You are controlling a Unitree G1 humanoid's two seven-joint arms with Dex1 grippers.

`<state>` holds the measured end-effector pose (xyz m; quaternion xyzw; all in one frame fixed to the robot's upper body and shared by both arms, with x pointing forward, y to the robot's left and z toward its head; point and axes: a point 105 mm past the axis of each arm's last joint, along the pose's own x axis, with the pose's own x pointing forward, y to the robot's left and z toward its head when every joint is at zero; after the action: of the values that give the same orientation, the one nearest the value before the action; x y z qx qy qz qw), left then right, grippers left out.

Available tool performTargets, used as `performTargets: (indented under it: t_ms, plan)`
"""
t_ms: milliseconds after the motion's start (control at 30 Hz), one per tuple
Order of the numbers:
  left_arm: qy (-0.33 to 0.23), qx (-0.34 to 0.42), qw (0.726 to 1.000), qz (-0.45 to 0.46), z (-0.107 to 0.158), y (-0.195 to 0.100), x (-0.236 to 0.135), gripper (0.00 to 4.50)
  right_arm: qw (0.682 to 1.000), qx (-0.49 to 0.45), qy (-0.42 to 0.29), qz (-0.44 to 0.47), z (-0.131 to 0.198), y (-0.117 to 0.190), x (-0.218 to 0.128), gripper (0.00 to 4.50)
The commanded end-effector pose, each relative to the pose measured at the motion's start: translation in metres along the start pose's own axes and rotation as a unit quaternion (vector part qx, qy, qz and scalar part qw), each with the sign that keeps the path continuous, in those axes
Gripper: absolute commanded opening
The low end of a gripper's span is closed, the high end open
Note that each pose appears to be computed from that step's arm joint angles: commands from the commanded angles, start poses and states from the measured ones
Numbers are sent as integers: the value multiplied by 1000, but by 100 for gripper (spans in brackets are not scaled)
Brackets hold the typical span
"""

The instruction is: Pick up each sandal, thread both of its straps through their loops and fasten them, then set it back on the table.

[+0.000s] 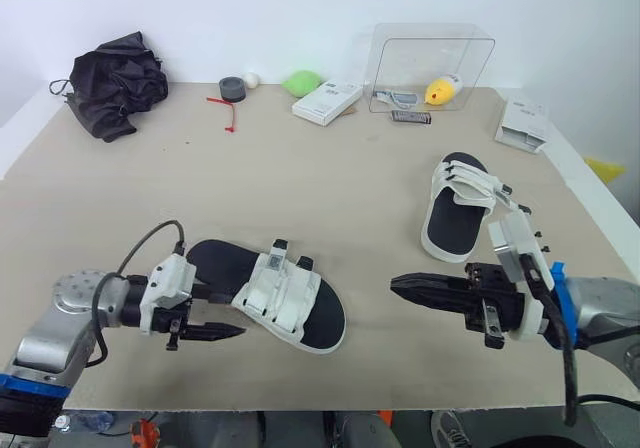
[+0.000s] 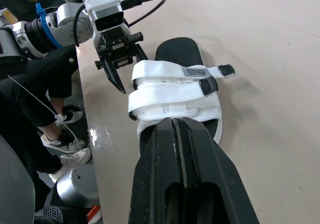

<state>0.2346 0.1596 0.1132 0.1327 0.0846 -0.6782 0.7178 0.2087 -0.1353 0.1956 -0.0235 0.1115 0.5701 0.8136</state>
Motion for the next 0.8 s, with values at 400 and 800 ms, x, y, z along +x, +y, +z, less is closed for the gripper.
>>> performTargets:
  t_ms: [400, 800]
  plan:
    - [-18, -24, 1000, -9, -1, -7, 15, 2, 1000, -29, 0, 5, 8, -4, 6, 0]
    - [-127, -126, 930, 320, 34, 91, -5, 2, 984, -95, -140, -62, 64, -24, 26, 0]
